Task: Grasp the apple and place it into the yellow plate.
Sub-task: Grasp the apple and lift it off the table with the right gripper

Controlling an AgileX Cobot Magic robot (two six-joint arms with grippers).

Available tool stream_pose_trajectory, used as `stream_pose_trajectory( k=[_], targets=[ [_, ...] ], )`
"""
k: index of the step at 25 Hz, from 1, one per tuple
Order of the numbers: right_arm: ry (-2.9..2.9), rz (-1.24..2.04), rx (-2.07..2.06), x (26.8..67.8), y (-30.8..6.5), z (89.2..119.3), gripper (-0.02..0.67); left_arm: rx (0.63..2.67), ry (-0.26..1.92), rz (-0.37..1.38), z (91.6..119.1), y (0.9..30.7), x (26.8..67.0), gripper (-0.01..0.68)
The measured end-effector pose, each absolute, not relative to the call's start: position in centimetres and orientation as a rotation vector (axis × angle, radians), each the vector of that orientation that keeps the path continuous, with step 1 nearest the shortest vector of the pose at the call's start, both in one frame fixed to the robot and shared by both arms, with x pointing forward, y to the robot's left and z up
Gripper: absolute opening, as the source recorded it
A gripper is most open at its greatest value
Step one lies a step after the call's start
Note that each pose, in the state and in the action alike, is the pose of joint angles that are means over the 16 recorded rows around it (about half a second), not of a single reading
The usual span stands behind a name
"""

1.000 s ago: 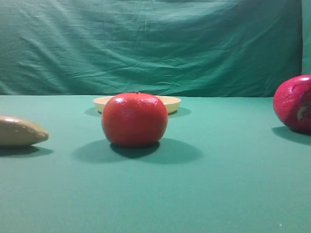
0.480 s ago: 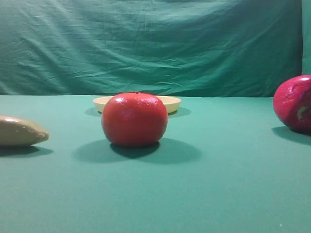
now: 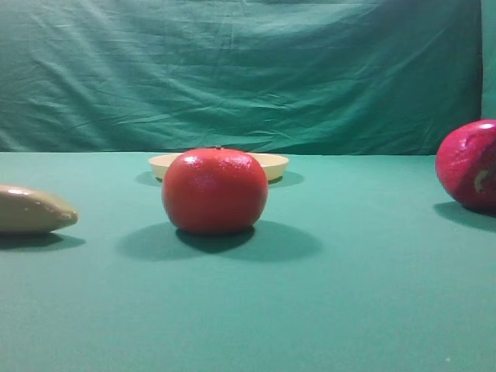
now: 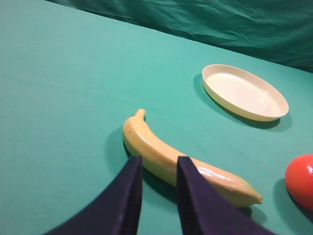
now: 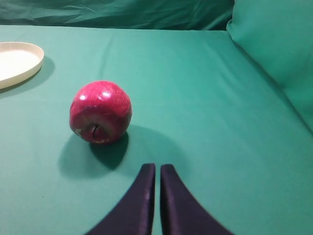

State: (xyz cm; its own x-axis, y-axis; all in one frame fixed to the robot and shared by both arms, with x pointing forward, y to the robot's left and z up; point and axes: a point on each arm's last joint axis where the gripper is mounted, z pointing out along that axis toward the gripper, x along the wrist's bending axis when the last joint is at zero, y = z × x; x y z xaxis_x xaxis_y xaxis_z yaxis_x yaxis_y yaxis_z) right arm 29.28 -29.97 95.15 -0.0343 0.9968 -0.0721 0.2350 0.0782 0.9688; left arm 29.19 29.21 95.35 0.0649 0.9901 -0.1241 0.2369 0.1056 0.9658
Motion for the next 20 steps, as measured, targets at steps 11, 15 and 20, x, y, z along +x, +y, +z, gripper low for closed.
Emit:
stream_pose_trajectory(
  k=[11, 15, 20],
  targets=[
    [1.275, 1.216, 1.16, 29.6, -29.6, 98.1, 0.0, 1.326, 1.371, 0.944, 95.3, 29.2, 29.2, 0.157],
    [1.25, 1.261, 1.2, 30.2, -29.5, 100.1, 0.0, 1.326, 1.371, 0.944, 95.3, 29.2, 29.2, 0.157],
    [1.302, 1.209, 1.332, 31.9, -29.6, 103.2, 0.0, 1.326, 1.371, 0.944, 95.3, 29.2, 29.2, 0.157]
  ],
)
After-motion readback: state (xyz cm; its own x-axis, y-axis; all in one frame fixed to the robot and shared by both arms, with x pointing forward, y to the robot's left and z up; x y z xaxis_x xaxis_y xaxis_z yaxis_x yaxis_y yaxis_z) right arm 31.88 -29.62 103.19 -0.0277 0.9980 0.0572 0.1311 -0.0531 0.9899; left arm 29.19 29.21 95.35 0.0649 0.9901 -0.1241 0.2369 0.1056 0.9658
